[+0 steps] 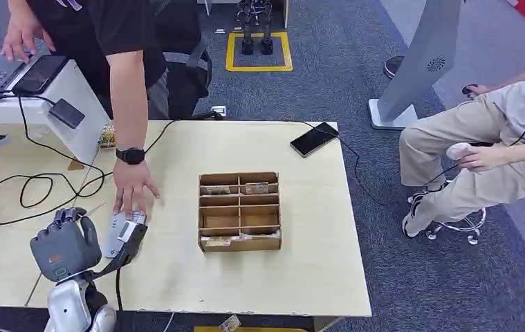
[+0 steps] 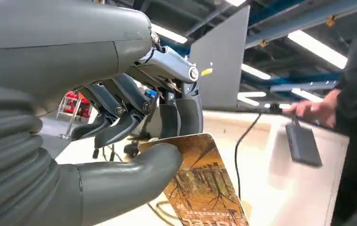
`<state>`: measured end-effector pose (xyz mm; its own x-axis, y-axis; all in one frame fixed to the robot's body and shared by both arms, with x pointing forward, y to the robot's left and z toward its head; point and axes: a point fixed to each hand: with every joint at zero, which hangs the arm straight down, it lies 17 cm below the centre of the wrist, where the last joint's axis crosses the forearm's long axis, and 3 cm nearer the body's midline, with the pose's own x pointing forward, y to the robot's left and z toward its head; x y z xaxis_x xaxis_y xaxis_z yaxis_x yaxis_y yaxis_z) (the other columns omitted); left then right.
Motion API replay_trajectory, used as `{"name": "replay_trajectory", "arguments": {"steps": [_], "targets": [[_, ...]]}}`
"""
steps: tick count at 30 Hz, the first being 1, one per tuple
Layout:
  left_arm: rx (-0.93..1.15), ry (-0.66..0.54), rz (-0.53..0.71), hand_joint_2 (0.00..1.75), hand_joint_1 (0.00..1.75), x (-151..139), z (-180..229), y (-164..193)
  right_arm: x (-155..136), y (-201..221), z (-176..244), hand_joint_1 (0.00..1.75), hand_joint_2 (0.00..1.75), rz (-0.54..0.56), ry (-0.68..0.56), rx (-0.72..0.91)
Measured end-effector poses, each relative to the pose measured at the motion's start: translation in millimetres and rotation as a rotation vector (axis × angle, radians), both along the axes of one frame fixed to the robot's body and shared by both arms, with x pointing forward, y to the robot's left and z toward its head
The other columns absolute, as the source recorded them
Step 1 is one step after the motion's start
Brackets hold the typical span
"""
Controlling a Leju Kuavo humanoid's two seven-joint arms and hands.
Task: Pass the card to the sensor for recognition and then transmit it.
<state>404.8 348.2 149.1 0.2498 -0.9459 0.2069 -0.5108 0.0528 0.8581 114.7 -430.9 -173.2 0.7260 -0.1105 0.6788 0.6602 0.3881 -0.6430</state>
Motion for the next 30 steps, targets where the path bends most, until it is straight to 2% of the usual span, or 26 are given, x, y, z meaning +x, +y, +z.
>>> {"name": "replay_trajectory", "arguments": {"steps": [8,16,30], "targets": [[0.017,0.088,-0.063,1.75,1.75,6,-33,-35,-1,1,-1,0.0,1.75,-0.008,-0.002,0.007],[0.074,0.101,-0.226,1.75,1.75,13,-40,-72,0,4,-2,0.0,1.75,-0.005,-0.002,0.013],[0.034,0.099,-0.2,1.75,1.75,21,-40,-67,0,6,-4,0.0,1.75,-0.009,-0.006,0.022]]}}
